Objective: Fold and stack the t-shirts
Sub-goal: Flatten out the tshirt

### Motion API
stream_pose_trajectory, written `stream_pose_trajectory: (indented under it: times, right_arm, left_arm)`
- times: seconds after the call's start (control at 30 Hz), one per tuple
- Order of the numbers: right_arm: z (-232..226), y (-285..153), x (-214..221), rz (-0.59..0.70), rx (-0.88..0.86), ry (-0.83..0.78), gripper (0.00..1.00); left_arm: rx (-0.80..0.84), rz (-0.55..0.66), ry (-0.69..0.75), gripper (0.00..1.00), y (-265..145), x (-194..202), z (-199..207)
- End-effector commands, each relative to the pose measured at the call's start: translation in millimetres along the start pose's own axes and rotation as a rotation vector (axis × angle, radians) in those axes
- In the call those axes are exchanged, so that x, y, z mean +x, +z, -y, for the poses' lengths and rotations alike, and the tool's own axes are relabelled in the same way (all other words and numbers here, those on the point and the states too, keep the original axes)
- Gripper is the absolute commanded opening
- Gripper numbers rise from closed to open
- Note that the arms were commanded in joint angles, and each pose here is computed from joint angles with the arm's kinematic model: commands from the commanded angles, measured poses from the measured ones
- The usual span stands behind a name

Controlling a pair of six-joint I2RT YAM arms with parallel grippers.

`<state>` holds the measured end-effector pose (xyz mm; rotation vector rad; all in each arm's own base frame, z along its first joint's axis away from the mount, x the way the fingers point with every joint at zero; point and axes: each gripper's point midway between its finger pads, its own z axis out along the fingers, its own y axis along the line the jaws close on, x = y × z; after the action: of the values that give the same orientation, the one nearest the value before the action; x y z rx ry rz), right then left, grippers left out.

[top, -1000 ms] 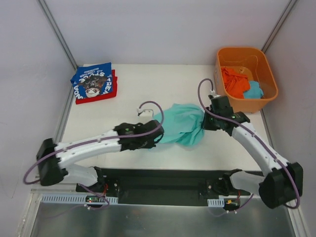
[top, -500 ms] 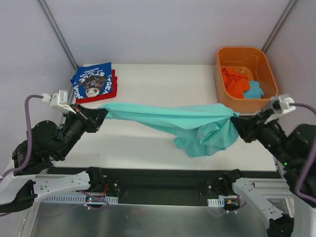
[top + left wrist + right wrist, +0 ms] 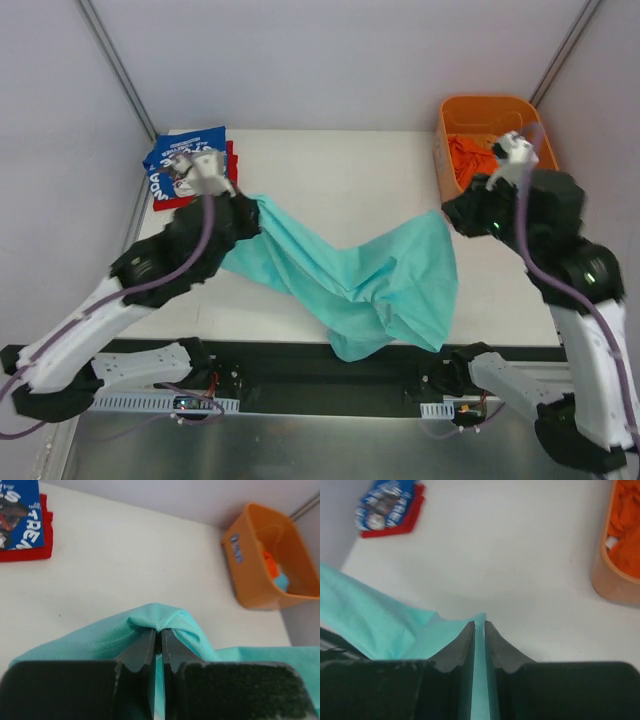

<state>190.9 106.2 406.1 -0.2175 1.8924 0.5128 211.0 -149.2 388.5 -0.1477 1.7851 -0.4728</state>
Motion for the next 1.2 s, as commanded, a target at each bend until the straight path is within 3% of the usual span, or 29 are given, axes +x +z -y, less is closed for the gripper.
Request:
stream_pose_trajectory:
  times: [0.0,0.03,0.1,0.13,0.17,0.2,0.23,0.27,0.33,0.4,0.43,0.5,0.57,0.6,0.67,0.7,0.73,0.87,0.97,1.1,1.17]
  right_arm:
    - [81,100,43,-0.234,0.347,0.051,0.16]
    - [92,118,51,-0.258,0.367,0.059,0.14]
    - [115,174,60,-0.306,0.360,0.097,0.11]
    - [124,210,68,-0.360,0.349,0.110,0.10]
    - [130,228,67,-0.379,0.346,0.108,0.09]
    - [135,244,67,-0.398,0.343,0.079,0.13]
    - [143,270,62,-0.424,0.353,0.075,0.19]
    - [145,277,62,-0.451,0.360,0.077,0.23]
    - [143,284,69,-0.525,0.362,0.064,0.35]
    - [130,282,67,-0.519,0.339,0.006,0.42]
    - [121,274,52,-0.462,0.326,-0.019,0.59]
    - [105,261,80,-0.512,0.295,-0.034,0.73]
    - [85,235,85,-0.487,0.250,0.001,0.99]
    - [81,223,123,-0.563,0.252,0.017,0.97]
    - [57,194,139,-0.551,0.188,0.080,0.97]
    - [50,178,186,-0.646,0.178,0.079,0.97]
    - [38,163,190,-0.625,0.156,0.123,0.97]
    - [-6,117,275,-0.808,0.070,0.131,0.97]
    - [-25,107,317,-0.884,0.044,0.167,0.97]
    - [-20,129,355,-0.987,0.095,0.157,0.97]
    - [-8,151,346,-0.972,0.160,0.115,0.97]
  left_arm:
    - [-0.243,-0.428,-0.012,0.00,88,127,-43]
    - [-0.358,-0.461,-0.062,0.00,112,141,-81]
    - [-0.443,-0.637,-0.047,0.00,147,189,-108]
    - [-0.439,-0.646,-0.066,0.00,169,179,-112]
    - [-0.435,-0.751,-0.067,0.05,188,208,-116]
    - [-0.436,-0.765,-0.062,0.16,201,210,-117]
    - [-0.410,-0.737,-0.059,0.46,221,194,-114]
    - [-0.404,-0.778,-0.064,0.60,232,205,-117]
    - [-0.378,-0.755,-0.079,0.99,244,190,-114]
    - [-0.432,-0.705,-0.061,0.99,239,176,-128]
    - [-0.452,-0.687,-0.058,0.99,234,170,-133]
    - [-0.491,-0.658,-0.063,0.99,212,161,-146]
    - [-0.495,-0.616,-0.092,0.99,189,148,-148]
    - [-0.532,-0.644,-0.093,0.99,172,162,-161]
    - [-0.534,-0.606,-0.115,0.99,146,154,-162]
    - [-0.562,-0.637,-0.115,1.00,130,172,-172]
    - [-0.572,-0.639,-0.125,0.99,120,177,-175]
    - [-0.574,-0.637,-0.168,0.99,86,192,-185]
    - [-0.616,-0.666,-0.196,0.99,77,206,-199]
    - [-0.645,-0.691,-0.227,0.99,78,215,-208]
    - [-0.641,-0.699,-0.239,0.99,84,216,-210]
